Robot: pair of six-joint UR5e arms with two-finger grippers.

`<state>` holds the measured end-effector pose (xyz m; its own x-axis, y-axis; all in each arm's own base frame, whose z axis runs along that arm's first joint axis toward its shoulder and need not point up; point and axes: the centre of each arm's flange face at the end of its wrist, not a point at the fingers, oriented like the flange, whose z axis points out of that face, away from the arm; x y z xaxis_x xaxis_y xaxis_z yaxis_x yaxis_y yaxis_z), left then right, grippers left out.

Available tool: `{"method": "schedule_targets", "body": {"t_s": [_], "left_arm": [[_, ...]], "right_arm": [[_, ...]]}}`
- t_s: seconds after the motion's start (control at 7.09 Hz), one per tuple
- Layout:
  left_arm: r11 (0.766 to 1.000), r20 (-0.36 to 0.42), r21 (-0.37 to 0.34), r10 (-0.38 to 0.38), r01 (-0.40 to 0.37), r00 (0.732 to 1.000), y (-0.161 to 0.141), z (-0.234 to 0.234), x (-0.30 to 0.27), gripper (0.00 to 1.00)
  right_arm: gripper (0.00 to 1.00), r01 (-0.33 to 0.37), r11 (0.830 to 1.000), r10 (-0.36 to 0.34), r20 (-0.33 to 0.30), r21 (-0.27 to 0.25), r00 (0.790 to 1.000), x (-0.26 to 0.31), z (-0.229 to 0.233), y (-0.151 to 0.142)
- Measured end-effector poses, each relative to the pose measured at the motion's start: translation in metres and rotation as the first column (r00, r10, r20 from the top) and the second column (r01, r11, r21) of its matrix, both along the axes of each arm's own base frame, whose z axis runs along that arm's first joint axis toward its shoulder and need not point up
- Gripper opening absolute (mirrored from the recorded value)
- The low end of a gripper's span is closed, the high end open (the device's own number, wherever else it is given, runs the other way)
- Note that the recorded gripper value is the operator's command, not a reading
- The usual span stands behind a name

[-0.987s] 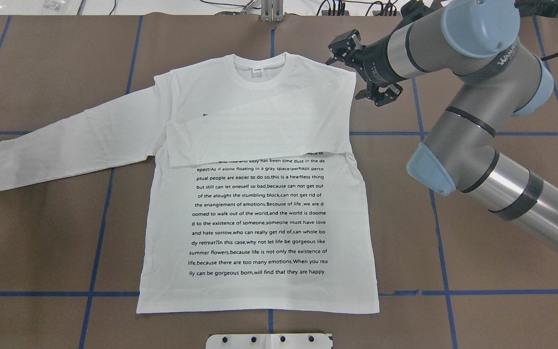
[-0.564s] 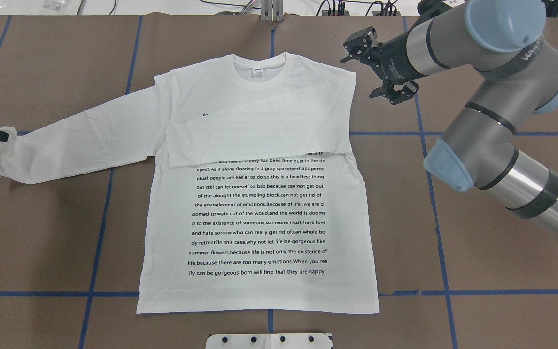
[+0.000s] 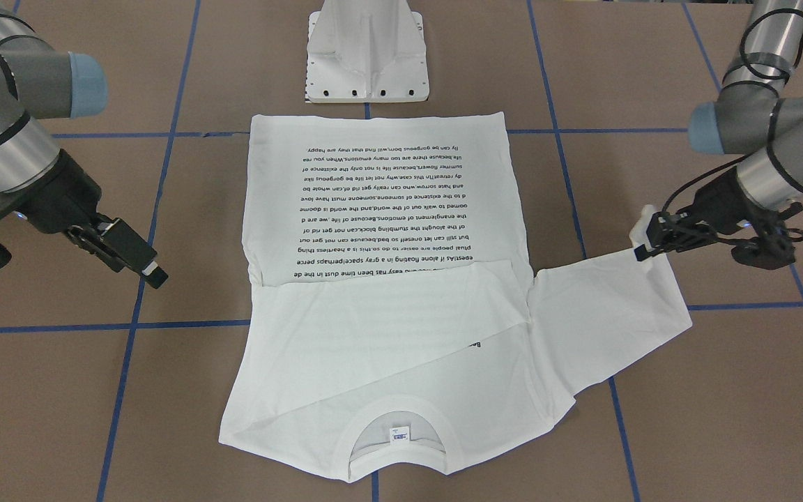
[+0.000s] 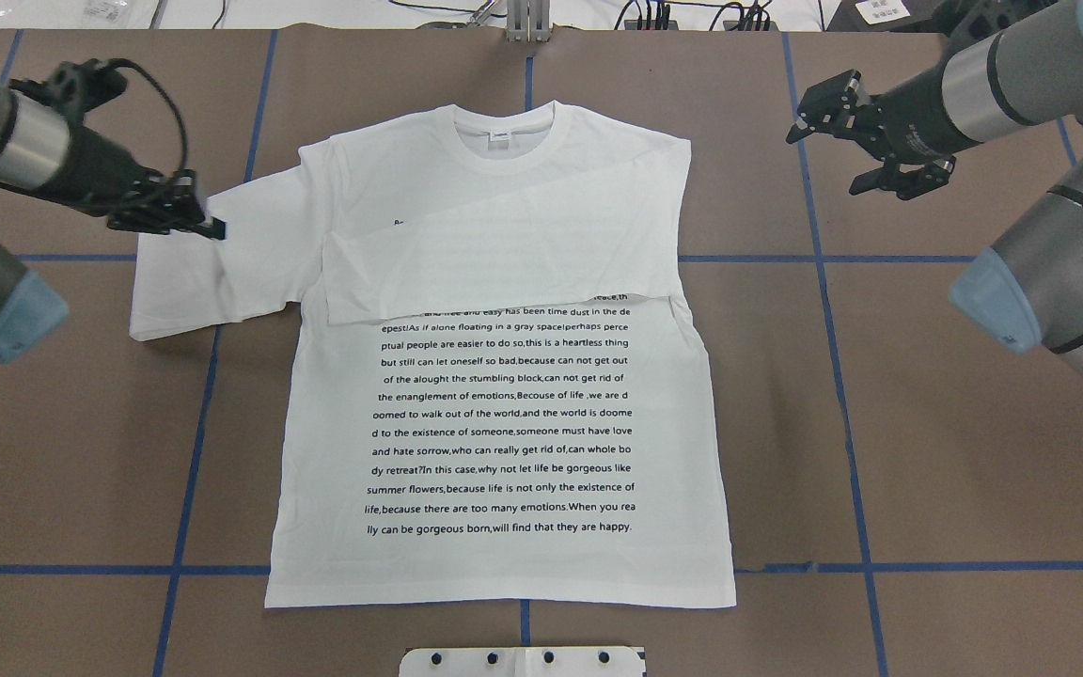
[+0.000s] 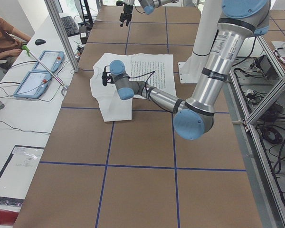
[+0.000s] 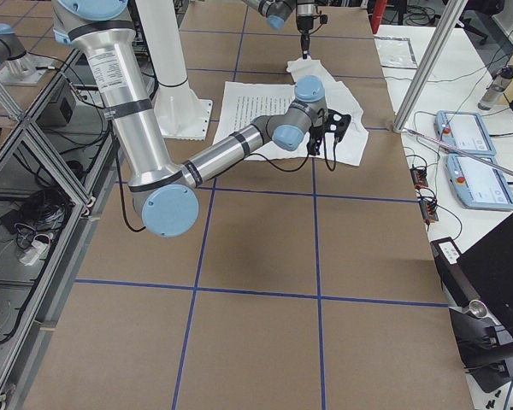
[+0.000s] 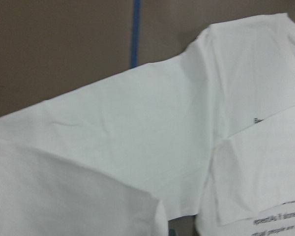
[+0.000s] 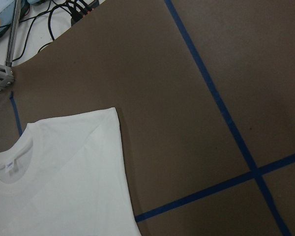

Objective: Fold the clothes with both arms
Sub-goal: 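Grasp the shirt side and sleeve nearest the left gripper, then fold the grasped side across the shirt while the right arm lowers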

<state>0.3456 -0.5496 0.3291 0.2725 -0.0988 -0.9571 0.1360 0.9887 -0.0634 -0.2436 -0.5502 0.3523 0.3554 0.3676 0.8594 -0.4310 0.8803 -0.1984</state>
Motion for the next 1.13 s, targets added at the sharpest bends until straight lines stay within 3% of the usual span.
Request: {"method": "schedule_targets", "body": {"t_s": [0.28, 0.56, 0.85, 1.13], "left_arm": [[0.994, -0.098, -0.067, -0.089, 0.082, 0.991, -0.014, -0.136, 0.102, 0.0], [0.984, -0.129, -0.052, -0.175, 0.169, 0.976, -0.014, -0.231, 0.2, 0.0], [0.976, -0.143, -0.017, -0.219, 0.218, 0.965, 0.026, -0.257, 0.279, 0.0], [0.971, -0.146, -0.007, -0.237, 0.238, 0.961, 0.038, -0.254, 0.309, 0.04]], "right_arm": [[0.99, 0.028, 0.999, -0.026, -0.052, 0.032, 0.998, 0.019, 0.031, 0.004], [0.99, 0.031, 0.999, -0.028, -0.066, 0.033, 0.997, 0.029, 0.044, 0.009], [0.99, 0.034, 0.998, -0.031, -0.077, 0.046, 0.997, 0.037, 0.056, 0.013], [0.99, 0.036, 0.998, -0.032, -0.082, 0.048, 0.996, 0.039, 0.06, 0.014]]}}
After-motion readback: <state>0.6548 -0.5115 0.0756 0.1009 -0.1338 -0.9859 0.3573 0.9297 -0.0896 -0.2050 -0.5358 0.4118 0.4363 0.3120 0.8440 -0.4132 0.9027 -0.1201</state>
